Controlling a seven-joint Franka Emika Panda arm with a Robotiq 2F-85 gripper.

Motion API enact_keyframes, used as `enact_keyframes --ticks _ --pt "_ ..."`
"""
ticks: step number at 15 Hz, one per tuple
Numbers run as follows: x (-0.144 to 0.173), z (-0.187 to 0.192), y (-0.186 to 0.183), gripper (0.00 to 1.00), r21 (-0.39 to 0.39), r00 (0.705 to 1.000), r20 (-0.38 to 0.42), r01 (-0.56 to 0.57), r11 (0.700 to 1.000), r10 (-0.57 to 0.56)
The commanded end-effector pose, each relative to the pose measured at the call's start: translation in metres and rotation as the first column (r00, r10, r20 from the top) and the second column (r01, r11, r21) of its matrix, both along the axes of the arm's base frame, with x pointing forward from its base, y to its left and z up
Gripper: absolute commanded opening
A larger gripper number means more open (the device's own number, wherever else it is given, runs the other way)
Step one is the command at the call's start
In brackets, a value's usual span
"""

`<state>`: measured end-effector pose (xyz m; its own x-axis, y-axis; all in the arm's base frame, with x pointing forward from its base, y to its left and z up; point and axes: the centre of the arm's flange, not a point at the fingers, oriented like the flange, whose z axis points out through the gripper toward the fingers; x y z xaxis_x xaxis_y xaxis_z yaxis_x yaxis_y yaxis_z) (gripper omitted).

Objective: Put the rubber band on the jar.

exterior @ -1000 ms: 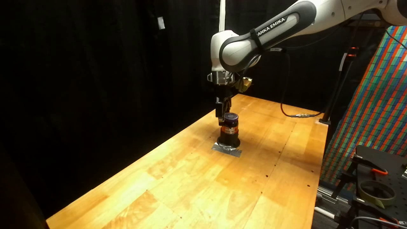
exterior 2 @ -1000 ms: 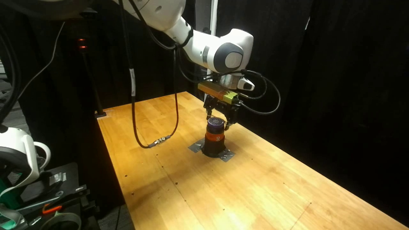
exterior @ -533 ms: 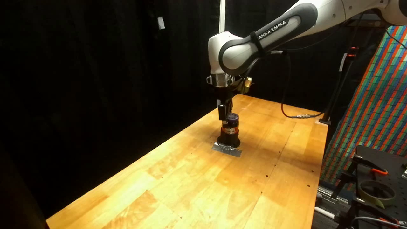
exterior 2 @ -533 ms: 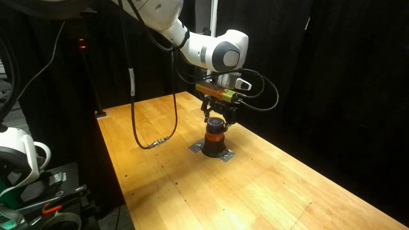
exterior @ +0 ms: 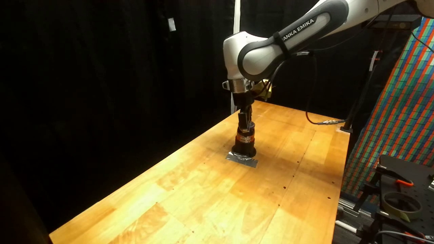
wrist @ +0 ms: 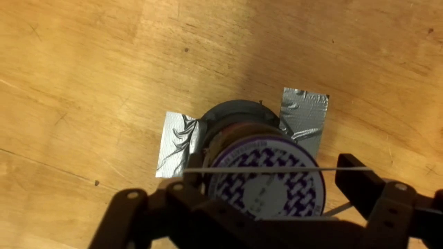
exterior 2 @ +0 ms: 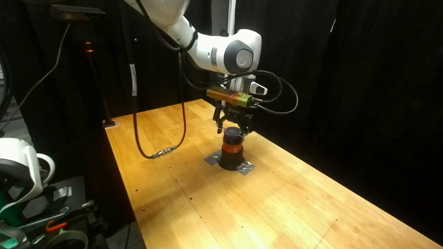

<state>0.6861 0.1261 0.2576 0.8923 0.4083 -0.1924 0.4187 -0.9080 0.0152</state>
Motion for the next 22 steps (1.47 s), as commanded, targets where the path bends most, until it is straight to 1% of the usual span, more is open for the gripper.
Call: enact_keyframes --ticks 1,3,5,7,9,11,13,14,15,17,19,20,22 --pt "-0.049 0.014 -0.006 1.0 -0.031 1.0 -0.021 -0.013 0.999 0.012" --pt "-0.067 0.013 -0.007 1.0 -0.035 1.0 -0.023 -0.019 0.999 0.018" --pt "-0.088 0.012 -0.008 1.0 -0.033 1.0 0.012 -0.023 0.999 0.024" --pt "-0.106 0.011 -0.009 1.0 -0.028 0.997 0.071 -0.029 0.999 0.03" --pt "-0.125 0.011 -0.01 1.0 -0.029 0.988 0.153 -0.03 0.999 0.034" --pt "-0.144 0.012 -0.01 1.0 -0.03 0.967 0.251 -0.033 0.999 0.039" --pt "-0.162 0.012 -0.01 0.74 -0.029 0.941 0.336 -0.038 0.999 0.046" --pt "-0.171 0.012 -0.011 0.68 -0.025 0.923 0.382 -0.036 0.999 0.042" --pt "-0.178 0.011 -0.012 0.58 -0.019 0.905 0.423 -0.031 0.999 0.036" --pt "-0.194 0.007 -0.016 0.42 0.0 0.858 0.513 -0.013 1.0 0.011" --pt "-0.212 0.0 -0.024 0.28 0.028 0.801 0.597 0.021 0.999 -0.034" --pt "-0.221 -0.005 -0.031 0.19 0.055 0.766 0.639 0.046 0.997 -0.071" --pt "-0.231 -0.006 -0.048 0.15 0.107 0.706 0.697 0.073 0.992 -0.127"
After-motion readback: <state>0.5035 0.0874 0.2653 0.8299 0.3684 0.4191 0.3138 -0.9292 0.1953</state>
